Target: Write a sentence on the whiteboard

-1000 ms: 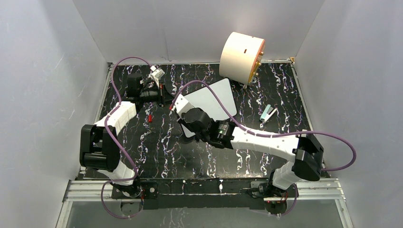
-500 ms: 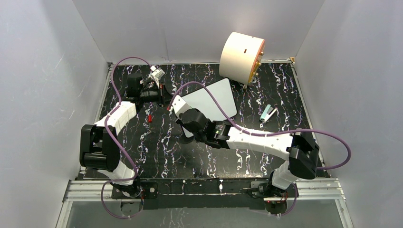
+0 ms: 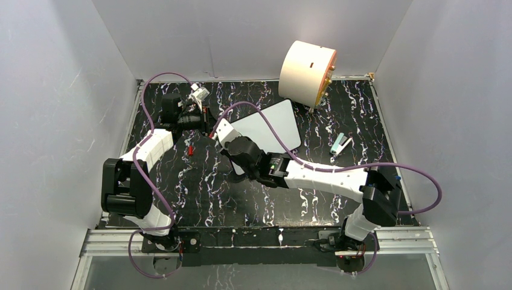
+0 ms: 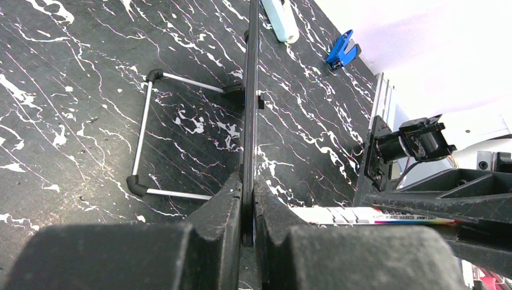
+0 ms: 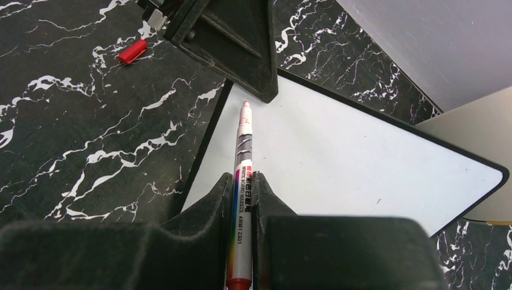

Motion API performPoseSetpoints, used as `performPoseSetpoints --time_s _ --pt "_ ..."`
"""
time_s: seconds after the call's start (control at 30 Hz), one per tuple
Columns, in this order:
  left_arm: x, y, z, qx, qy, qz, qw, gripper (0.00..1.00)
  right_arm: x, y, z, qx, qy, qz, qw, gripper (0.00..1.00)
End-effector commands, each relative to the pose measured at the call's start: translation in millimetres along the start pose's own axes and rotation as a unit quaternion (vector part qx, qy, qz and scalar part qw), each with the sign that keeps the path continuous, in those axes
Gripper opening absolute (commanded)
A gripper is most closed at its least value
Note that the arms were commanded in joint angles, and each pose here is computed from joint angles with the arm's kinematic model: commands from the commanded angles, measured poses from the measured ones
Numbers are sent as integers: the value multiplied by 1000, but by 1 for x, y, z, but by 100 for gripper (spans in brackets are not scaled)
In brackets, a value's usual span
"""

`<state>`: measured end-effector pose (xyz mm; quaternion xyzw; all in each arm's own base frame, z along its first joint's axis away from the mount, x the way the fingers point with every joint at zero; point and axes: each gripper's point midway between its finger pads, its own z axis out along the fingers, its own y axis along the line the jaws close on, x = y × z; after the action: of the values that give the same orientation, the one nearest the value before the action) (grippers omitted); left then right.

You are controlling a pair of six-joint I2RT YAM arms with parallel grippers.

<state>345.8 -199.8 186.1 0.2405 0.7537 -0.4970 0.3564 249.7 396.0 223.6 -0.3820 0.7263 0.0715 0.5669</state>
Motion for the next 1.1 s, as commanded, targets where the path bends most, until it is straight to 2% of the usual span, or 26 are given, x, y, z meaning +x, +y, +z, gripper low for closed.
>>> performPoseSetpoints --time_s 0.0,0.73,1.07 --pt "9 -4 3 -4 14 -6 1000 0 -37 -6 2 18 -46 19 999 0" --pt "10 -4 3 -2 15 -7 1000 0 -29 -1 9 16 -24 8 1000 0" --pt "10 -4 3 -1 15 -8 1000 0 -15 3 8 6 8 0 1000 0"
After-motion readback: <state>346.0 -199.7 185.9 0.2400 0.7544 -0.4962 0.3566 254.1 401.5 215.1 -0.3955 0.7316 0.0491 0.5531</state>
